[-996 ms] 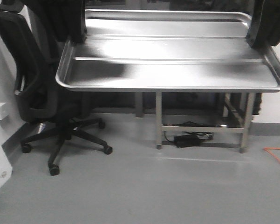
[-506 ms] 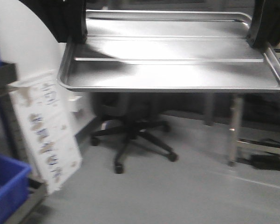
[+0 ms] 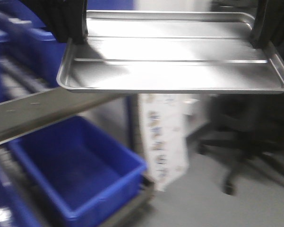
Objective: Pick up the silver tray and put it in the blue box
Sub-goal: 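Carry the tray with both grippers over the blue bin, then lower the silver tray with both grippers into the blue bin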
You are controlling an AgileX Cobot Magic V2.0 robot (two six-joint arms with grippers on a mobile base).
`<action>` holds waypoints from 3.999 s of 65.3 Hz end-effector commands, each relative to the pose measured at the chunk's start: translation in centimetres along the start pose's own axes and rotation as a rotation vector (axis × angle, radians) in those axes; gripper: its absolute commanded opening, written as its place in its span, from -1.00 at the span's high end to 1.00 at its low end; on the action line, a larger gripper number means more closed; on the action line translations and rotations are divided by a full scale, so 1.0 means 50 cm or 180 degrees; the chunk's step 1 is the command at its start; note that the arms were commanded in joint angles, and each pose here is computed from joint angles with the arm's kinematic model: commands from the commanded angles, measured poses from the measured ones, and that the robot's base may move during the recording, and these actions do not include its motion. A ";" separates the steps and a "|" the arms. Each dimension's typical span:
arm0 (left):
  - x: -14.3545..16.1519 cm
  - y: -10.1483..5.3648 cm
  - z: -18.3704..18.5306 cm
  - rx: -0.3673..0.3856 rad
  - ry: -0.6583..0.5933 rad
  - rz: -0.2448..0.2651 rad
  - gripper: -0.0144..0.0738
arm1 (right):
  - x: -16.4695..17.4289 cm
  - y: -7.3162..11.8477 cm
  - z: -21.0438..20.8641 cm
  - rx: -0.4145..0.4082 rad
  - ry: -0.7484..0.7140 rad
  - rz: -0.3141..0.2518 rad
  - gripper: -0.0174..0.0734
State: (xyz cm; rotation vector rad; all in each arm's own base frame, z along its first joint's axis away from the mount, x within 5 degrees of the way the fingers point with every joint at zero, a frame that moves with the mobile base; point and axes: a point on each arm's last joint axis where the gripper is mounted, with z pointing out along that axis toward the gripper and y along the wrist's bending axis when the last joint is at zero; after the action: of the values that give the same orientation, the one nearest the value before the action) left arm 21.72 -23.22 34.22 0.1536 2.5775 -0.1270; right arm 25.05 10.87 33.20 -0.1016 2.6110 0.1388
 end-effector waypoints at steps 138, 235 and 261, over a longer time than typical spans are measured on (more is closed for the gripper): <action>-0.015 0.014 -0.043 -0.0016 -0.0217 0.0064 0.91 | -0.022 -0.007 -0.042 0.0030 -0.0373 -0.0124 0.48; -0.251 -0.064 -0.105 0.0346 -0.1655 0.0364 0.91 | -0.187 -0.069 -0.197 0.0480 -0.1394 -0.0104 0.48; -0.298 -0.073 0.091 0.0281 -0.1282 0.0182 0.91 | -0.253 -0.087 0.009 0.0576 -0.0981 -0.0080 0.48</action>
State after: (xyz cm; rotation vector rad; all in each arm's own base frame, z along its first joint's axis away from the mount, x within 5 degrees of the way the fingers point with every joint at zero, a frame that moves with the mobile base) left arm 36.27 -29.42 35.13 0.2076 2.2848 -0.1539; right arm 36.14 7.28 36.87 -0.0018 2.4308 -0.0872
